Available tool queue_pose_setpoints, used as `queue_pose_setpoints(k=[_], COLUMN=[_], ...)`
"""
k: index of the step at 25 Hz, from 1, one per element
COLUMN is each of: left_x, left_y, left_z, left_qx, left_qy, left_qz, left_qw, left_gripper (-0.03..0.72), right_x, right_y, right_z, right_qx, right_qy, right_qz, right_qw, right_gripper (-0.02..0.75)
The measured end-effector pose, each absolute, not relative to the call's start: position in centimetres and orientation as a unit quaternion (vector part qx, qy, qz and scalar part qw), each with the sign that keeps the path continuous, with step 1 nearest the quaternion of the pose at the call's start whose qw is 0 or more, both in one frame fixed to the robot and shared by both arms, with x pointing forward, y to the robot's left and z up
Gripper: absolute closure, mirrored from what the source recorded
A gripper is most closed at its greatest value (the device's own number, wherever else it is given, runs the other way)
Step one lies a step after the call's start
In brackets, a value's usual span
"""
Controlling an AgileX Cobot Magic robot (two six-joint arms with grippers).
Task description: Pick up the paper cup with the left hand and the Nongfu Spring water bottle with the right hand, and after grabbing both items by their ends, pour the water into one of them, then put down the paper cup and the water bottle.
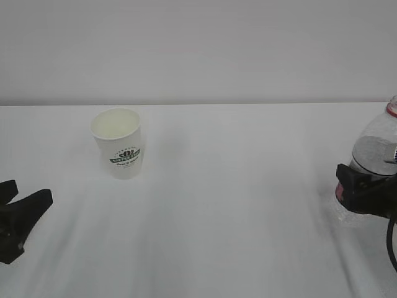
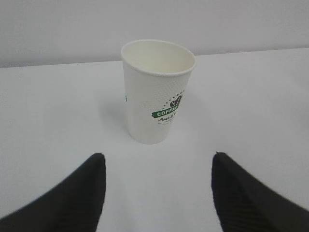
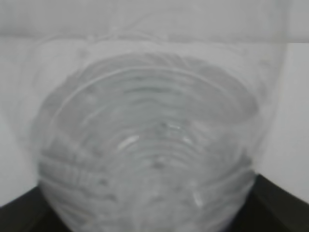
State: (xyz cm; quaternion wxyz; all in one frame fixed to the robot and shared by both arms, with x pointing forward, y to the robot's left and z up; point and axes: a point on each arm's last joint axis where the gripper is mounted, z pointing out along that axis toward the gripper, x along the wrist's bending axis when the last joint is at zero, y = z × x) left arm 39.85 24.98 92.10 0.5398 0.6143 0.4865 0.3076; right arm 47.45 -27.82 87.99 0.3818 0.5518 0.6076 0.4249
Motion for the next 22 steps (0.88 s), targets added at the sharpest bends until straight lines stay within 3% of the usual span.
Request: queue_pose_setpoints(k=[4, 22], left_x=[39.85, 39.80], left_y=[24.98, 24.87], left_z=[92.10, 92.08], left_qx=[0.614, 0.619], left_qy=[0.486, 0.481], left_qz=[0.308, 0.304], left_qw=[0.540, 0.541], left_gripper=[0.190, 0.190], right_x=[47.46, 47.14], right_y=[-27.82, -27.83], right_z=[88.01, 87.94], right_qx=[0.551, 0.551], right_qy=[0.607, 0.608], right_qz=[0.425, 0.425], right_qw=[0.382, 0.381], right_gripper=[0.214, 0.220])
